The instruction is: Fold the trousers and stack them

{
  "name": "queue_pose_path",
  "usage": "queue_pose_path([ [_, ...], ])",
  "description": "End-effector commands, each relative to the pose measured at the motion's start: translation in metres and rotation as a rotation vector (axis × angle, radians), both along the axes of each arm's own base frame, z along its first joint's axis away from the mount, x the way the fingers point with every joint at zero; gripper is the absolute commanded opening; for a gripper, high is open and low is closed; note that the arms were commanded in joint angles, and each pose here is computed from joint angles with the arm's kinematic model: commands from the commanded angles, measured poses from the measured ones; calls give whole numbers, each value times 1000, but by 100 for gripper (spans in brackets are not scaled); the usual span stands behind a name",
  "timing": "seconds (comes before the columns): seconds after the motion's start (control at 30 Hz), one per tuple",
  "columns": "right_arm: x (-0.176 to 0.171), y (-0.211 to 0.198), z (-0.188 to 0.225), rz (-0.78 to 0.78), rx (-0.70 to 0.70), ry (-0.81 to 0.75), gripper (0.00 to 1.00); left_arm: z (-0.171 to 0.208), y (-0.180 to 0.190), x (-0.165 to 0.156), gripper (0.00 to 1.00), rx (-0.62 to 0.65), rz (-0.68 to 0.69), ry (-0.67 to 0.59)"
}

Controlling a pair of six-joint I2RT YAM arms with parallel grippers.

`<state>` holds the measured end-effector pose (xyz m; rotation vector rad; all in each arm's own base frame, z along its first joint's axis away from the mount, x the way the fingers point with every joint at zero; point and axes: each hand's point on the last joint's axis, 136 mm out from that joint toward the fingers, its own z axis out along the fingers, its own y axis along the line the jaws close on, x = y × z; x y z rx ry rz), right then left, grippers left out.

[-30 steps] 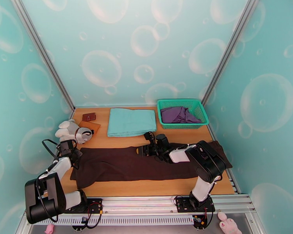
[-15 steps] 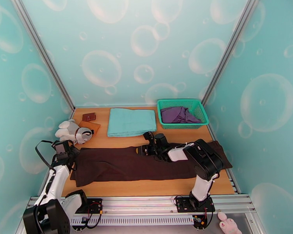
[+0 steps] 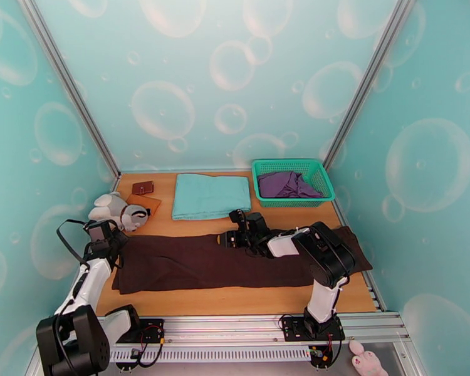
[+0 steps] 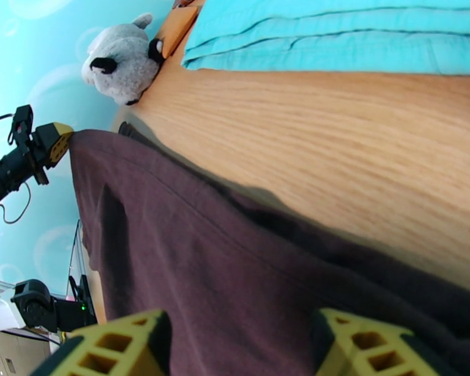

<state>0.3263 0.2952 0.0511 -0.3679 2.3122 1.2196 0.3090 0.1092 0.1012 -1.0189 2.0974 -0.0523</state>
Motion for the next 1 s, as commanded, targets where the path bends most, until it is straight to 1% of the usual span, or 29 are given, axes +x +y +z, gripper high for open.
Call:
queue_pose_path([
  [0.0, -5, -9, -23, -45, -71, 67, 63, 34, 12, 27, 4, 59, 7, -130],
  [0.03, -6, -9, -21, -46, -70, 60, 63, 35, 15, 27, 12, 68, 23, -127],
  [0.07, -5, -10, -17, -51, -68, 44, 63, 36, 17, 26, 16, 83, 32, -119],
  [0.13, -4, -12, -5, -61, -74, -10, 64, 40, 18, 22, 18, 130, 39, -109],
  [0.17, -4, -13, 1, -67, -84, -49, 64, 44, 17, 19, 22, 155, 47, -109],
  [0.27, -7, -10, 27, -60, -111, -194, 66, 50, 9, 6, 40, 164, 59, -115],
  [0.33, -17, 1, 47, -10, -118, -302, 67, 41, -1, -5, 42, 121, 58, -94],
  [0.43, -41, 26, 67, 111, -132, -447, 69, 12, -23, -17, 44, -1, 5, -40],
  [0.5, -65, 47, 78, 224, -116, -537, 69, -12, -41, -22, 47, -112, -41, 5],
  [0.6, -100, 75, 83, 375, -94, -623, 69, -39, -66, -27, 52, -247, -107, 67],
  [0.67, -118, 91, 78, 448, -115, -654, 68, -49, -74, -32, 53, -292, -107, 100],
  [0.77, -135, 115, 63, 506, -196, -701, 67, -55, -68, -41, 55, -283, -41, 113],
  [0.83, -142, 129, 56, 523, -222, -714, 65, -56, -62, -46, 58, -272, 8, 107],
  [0.87, -146, 136, 53, 535, -229, -719, 63, -56, -60, -47, 60, -268, 24, 102],
  [0.97, -153, 156, 42, 545, -281, -742, 48, -59, -55, -46, 70, -258, 49, 104],
])
